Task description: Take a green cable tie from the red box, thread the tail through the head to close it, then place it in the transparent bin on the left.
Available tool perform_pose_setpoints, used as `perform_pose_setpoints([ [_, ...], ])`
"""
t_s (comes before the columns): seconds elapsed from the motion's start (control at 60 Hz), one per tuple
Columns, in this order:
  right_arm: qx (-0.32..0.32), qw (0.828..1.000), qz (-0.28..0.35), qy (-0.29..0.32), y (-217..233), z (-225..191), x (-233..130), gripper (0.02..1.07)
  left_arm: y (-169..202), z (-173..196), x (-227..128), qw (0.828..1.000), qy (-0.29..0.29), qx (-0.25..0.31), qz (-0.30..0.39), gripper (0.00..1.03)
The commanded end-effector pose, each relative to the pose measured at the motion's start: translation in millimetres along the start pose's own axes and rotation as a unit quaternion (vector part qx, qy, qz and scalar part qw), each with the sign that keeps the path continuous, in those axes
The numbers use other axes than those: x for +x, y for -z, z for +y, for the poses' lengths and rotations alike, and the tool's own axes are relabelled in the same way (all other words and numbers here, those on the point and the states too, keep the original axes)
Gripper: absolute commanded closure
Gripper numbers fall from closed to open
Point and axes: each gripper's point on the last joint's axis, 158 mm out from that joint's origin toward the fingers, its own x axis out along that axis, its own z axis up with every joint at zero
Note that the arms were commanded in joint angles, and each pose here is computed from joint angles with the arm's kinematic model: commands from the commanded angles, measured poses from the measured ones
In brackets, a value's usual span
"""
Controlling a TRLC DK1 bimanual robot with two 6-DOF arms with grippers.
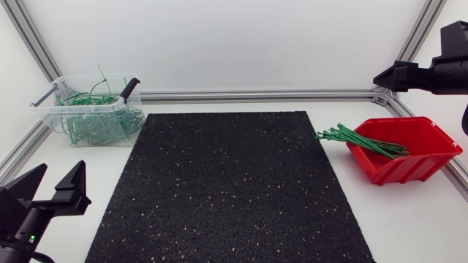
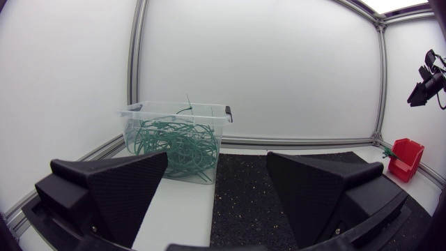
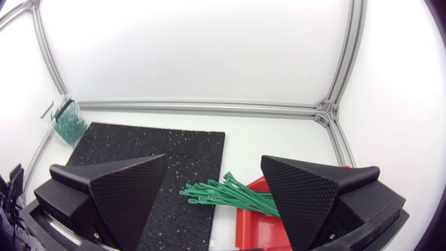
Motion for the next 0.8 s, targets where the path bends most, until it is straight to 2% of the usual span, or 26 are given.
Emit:
perform_pose_setpoints([
  [0.0, -0.066, 0.998, 0.019, -0.011, -3, -3, 10, 0.1, 23, 1, 2, 1.0, 0.0, -0.01, 0.026, 0.04],
  [0.167, -0.169, 0.984, 0.051, -0.03, 4, 4, 18, 0.09, 23, -1, 2, 1.0, 0.002, -0.01, 0.026, 0.04],
  [0.267, -0.275, 0.956, 0.068, -0.071, 23, 18, 24, 0.09, 23, -1, 2, 1.0, 0.003, -0.011, 0.027, 0.04],
  [0.333, -0.32, 0.94, 0.082, -0.088, 33, 21, 28, 0.09, 23, -1, 2, 1.0, 0.004, -0.011, 0.027, 0.04],
  [0.5, -0.383, 0.901, 0.138, -0.15, 58, 23, 40, 0.06, 23, -2, 2, 1.0, 0.005, -0.011, 0.027, 0.04],
  [0.783, -0.499, 0.83, 0.147, -0.199, 75, 35, 44, 0.07, 24, -2, 2, 1.0, 0.005, -0.011, 0.028, 0.04],
])
